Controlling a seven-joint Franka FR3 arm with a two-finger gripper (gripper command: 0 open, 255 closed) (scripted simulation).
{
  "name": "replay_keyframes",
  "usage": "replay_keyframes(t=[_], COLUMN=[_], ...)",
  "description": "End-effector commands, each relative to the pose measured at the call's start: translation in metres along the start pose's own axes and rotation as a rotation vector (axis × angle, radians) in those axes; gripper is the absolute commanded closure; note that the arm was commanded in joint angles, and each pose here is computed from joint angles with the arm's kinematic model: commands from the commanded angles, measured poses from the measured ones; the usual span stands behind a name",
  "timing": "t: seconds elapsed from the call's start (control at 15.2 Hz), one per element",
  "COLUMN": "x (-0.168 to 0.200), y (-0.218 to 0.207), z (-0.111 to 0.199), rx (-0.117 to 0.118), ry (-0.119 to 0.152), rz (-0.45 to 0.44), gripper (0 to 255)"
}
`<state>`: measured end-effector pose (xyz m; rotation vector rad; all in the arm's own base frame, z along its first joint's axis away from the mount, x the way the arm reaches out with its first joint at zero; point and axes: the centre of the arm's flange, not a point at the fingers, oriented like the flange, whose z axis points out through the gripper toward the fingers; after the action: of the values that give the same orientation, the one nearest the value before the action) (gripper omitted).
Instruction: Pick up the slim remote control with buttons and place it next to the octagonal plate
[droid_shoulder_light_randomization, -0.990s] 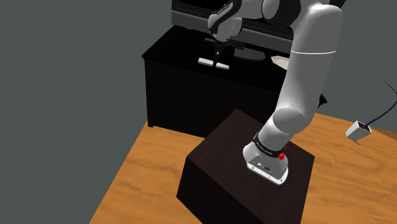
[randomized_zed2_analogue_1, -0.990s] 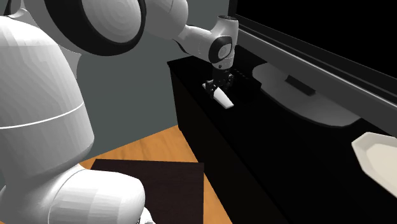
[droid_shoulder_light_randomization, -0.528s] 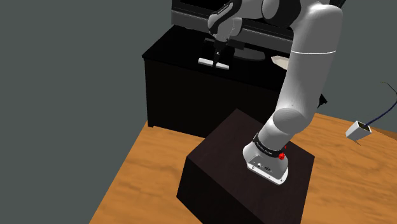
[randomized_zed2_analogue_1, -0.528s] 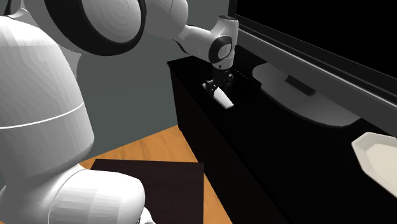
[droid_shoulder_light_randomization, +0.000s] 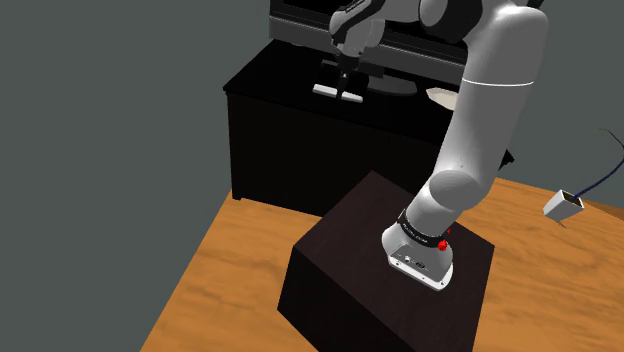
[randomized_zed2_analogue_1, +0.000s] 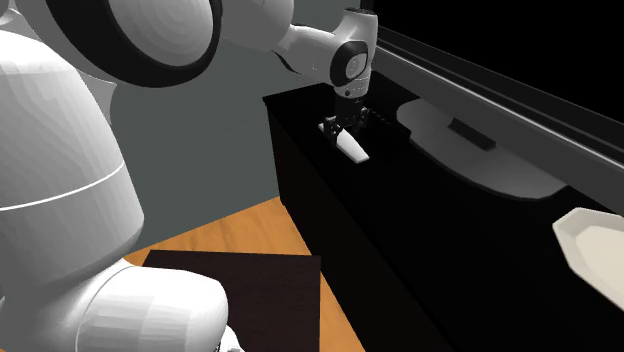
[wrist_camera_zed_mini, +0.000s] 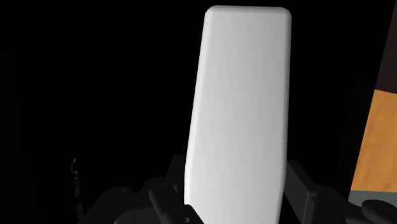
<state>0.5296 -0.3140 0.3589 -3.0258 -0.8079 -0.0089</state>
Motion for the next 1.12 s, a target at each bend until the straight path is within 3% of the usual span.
replay_keyframes(t=[0.0,0.59,1.06], x=[0.001,0.001,-0.090], y=[0.000,-0.001,0.010], z=[-0.011,-0.053,-0.055], rx=[0.000,0.000,0.000], ry=[0.000,0.000,0.000], rz=[0.000,0.000,0.000], gripper=[255,255,255])
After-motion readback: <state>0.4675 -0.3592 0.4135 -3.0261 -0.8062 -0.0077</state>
